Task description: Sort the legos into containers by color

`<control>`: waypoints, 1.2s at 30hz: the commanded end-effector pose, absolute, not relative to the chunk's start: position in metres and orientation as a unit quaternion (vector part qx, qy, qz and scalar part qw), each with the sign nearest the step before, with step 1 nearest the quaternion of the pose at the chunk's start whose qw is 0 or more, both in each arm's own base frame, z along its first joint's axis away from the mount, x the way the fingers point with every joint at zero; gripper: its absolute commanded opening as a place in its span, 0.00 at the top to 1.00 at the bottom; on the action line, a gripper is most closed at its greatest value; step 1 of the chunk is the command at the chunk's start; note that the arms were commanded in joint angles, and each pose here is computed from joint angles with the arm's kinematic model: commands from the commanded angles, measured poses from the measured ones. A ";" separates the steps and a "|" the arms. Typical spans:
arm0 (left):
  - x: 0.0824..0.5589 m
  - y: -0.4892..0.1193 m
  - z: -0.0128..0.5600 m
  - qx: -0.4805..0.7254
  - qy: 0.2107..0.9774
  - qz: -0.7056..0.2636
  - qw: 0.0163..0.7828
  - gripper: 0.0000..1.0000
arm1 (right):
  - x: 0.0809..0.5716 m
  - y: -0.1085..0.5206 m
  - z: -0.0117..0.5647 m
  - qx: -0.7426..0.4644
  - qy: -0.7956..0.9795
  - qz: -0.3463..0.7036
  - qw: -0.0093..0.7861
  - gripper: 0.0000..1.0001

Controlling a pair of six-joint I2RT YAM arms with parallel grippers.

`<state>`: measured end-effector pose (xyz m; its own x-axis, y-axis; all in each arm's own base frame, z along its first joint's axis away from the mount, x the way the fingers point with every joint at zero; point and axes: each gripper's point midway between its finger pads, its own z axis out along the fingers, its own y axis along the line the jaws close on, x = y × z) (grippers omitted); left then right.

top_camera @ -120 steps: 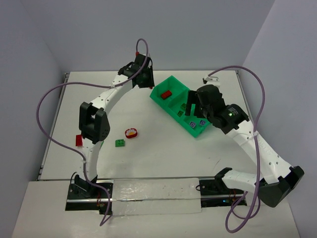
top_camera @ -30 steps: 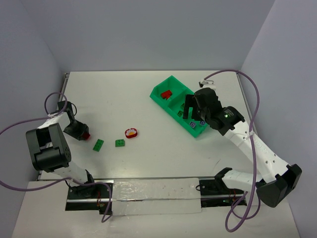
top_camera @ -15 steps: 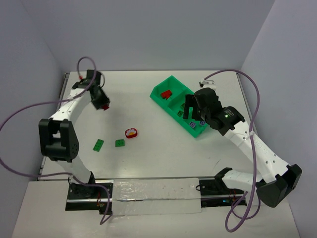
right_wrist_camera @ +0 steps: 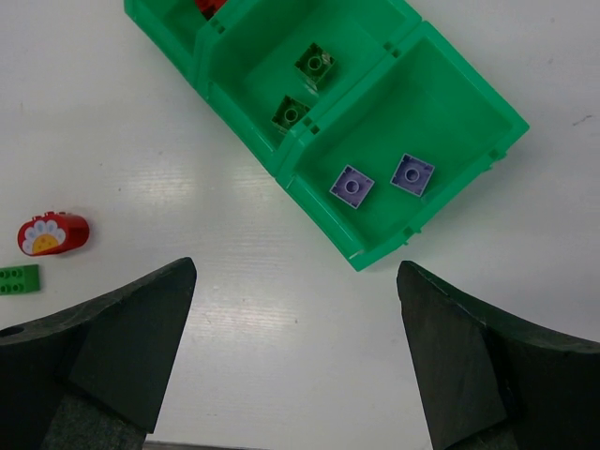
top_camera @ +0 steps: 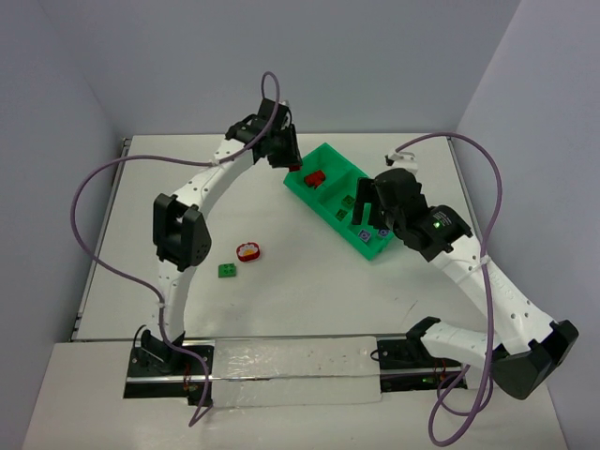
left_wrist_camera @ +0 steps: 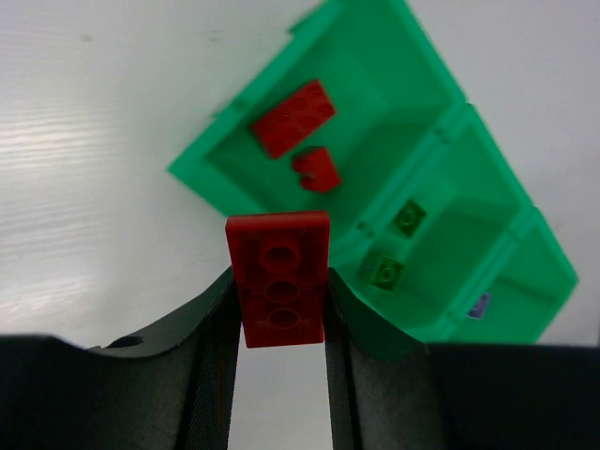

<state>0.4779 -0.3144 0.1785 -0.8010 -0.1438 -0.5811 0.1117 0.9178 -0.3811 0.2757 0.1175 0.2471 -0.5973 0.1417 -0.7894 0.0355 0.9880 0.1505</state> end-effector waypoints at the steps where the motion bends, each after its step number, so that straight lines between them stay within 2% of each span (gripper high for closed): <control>1: 0.488 -0.367 0.205 0.026 0.890 -0.312 0.332 0.96 | 0.273 0.107 0.258 0.072 0.884 0.052 0.458 0.05; 7: 0.503 -0.396 0.184 0.020 0.875 -0.363 0.321 0.94 | 0.271 0.103 0.260 0.075 0.885 0.046 0.456 0.05; 9: 0.509 -0.400 0.180 0.015 0.871 -0.369 0.323 0.90 | 0.270 0.103 0.259 0.074 0.887 0.045 0.454 0.05; 10: 0.512 -0.402 0.179 0.013 0.870 -0.370 0.326 0.82 | 0.270 0.103 0.259 0.074 0.888 0.044 0.453 0.05; 12: 0.518 -0.403 0.173 0.009 0.870 -0.367 0.330 0.51 | 0.270 0.103 0.260 0.075 0.887 0.044 0.453 0.05; 15: 0.523 -0.403 0.173 0.008 0.869 -0.364 0.336 0.30 | 0.270 0.103 0.260 0.077 0.888 0.043 0.451 0.05; 16: 0.523 -0.403 0.177 0.008 0.867 -0.365 0.339 0.17 | 0.269 0.102 0.260 0.078 0.888 0.044 0.451 0.05; 17: 0.523 -0.402 0.180 0.009 0.866 -0.364 0.343 0.09 | 0.269 0.102 0.260 0.078 0.888 0.044 0.450 0.05; 21: 0.518 -0.391 0.214 0.012 0.858 -0.356 0.370 0.07 | 0.269 0.104 0.259 0.079 0.889 0.046 0.448 0.05; 27: 0.486 -0.335 0.230 0.012 0.876 -0.266 0.402 0.14 | 0.269 0.104 0.255 0.076 0.890 0.046 0.447 0.05; 28: 0.475 -0.321 0.251 0.011 0.871 -0.258 0.418 0.15 | 0.270 0.105 0.255 0.075 0.889 0.049 0.448 0.05; 29: 0.464 -0.301 0.226 0.003 0.889 -0.214 0.404 0.15 | 0.270 0.106 0.252 0.073 0.891 0.048 0.446 0.05; 32: 0.431 -0.264 0.212 0.009 0.908 -0.154 0.390 0.15 | 0.271 0.109 0.251 0.069 0.891 0.054 0.445 0.05; 33: 0.419 -0.254 0.214 0.016 0.909 -0.144 0.390 0.14 | 0.272 0.111 0.250 0.068 0.891 0.056 0.445 0.05; 36: 0.372 -0.224 0.164 0.047 0.934 -0.109 0.338 0.04 | 0.275 0.116 0.248 0.062 0.892 0.065 0.444 0.05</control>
